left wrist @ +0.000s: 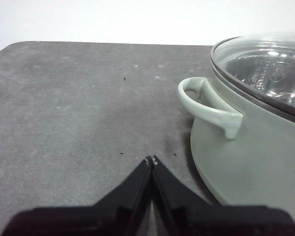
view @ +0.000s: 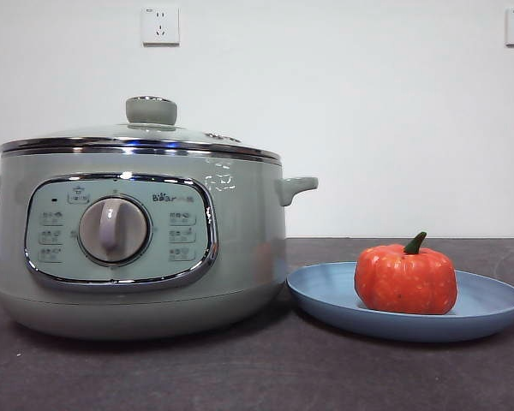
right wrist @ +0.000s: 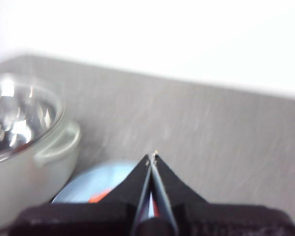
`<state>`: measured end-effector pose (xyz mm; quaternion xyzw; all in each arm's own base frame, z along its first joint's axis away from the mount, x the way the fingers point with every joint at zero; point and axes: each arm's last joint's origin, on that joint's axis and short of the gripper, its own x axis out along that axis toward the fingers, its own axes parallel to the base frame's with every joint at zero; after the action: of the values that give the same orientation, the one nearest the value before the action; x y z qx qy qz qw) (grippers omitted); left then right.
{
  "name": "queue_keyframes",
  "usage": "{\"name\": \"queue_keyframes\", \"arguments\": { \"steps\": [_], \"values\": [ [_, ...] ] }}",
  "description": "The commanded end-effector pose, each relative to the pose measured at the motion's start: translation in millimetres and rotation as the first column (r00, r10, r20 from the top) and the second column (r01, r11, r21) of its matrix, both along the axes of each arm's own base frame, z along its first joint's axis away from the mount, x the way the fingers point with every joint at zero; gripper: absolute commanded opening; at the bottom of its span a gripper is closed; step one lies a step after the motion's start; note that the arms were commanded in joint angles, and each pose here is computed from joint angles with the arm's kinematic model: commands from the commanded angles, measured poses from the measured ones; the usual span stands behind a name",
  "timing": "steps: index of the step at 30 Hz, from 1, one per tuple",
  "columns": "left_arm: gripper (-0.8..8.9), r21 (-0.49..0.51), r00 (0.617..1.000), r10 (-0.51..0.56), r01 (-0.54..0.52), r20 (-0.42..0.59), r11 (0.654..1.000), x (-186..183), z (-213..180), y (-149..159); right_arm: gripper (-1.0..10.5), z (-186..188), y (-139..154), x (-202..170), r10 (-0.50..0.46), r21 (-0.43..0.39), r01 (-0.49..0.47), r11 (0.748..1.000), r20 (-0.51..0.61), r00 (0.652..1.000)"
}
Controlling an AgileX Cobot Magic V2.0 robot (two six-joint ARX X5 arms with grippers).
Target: Take the pumpkin out from the steamer,put the pumpkin in the blue plate,close the lid
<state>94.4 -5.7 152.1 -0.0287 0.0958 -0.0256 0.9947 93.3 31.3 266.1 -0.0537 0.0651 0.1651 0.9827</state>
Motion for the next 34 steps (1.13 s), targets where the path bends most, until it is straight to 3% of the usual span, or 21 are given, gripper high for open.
{"name": "queue_keyframes", "arguments": {
  "steps": [1,7,16,34],
  "values": [
    [-0.04,-0.004,1.0,-0.003,0.003,-0.022,1.0,-0.1,-4.2,0.1,-0.2,-26.7,-9.6,-0.3,-0.046,-0.029,0.047,0.998,0.021,0.999],
    [-0.03,-0.004,1.0,-0.003,0.003,-0.022,1.0,-0.1,-4.2,0.1,-0.2,-78.4,-19.6,-2.8,-0.103,-0.024,0.103,0.994,-0.001,0.995],
    [-0.03,-0.004,1.0,-0.003,0.003,-0.022,1.0,-0.1,-4.2,0.1,-0.2,-112.3,-20.4,-0.5,-0.118,0.0,0.118,0.993,-0.05,0.992],
    [-0.04,-0.004,1.0,-0.003,0.003,-0.022,1.0,-0.1,-4.2,0.1,-0.2,-115.7,-20.3,0.5,-0.128,0.028,0.13,0.991,-0.071,0.989]
  ]
}}
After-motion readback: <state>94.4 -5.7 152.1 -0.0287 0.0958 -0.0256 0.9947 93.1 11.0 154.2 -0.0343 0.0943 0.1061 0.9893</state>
